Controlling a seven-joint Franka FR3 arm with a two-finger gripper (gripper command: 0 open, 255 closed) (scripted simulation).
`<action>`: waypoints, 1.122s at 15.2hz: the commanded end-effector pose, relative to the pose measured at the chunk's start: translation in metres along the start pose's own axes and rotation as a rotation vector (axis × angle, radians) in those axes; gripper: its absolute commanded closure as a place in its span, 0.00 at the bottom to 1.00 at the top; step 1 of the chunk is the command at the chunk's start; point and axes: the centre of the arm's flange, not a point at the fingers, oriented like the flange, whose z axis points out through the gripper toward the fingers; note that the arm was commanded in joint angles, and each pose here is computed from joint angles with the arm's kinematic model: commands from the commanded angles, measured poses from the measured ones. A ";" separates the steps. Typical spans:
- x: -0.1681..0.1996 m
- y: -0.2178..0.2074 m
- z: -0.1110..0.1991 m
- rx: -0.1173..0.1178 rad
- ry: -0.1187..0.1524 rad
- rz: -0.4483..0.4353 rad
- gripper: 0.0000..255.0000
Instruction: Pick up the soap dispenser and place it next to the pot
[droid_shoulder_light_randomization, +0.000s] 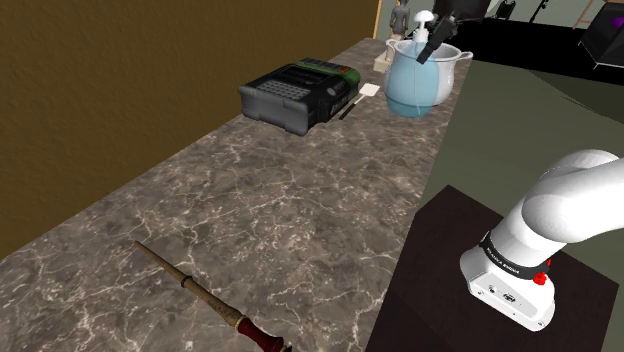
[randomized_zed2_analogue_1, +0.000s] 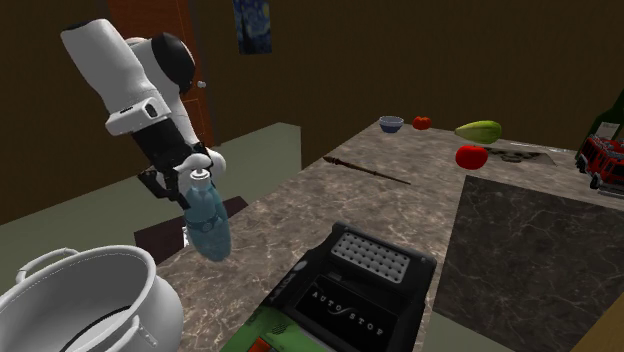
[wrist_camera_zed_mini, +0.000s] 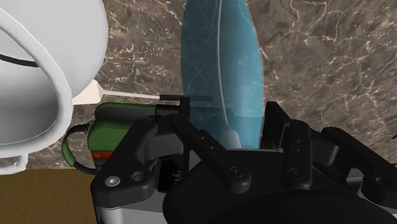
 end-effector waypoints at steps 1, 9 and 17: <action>-0.005 0.001 0.010 -0.001 0.001 0.000 1.00; -0.015 0.004 0.036 -0.001 0.001 0.000 1.00; -0.016 0.005 0.038 -0.001 0.001 0.000 0.00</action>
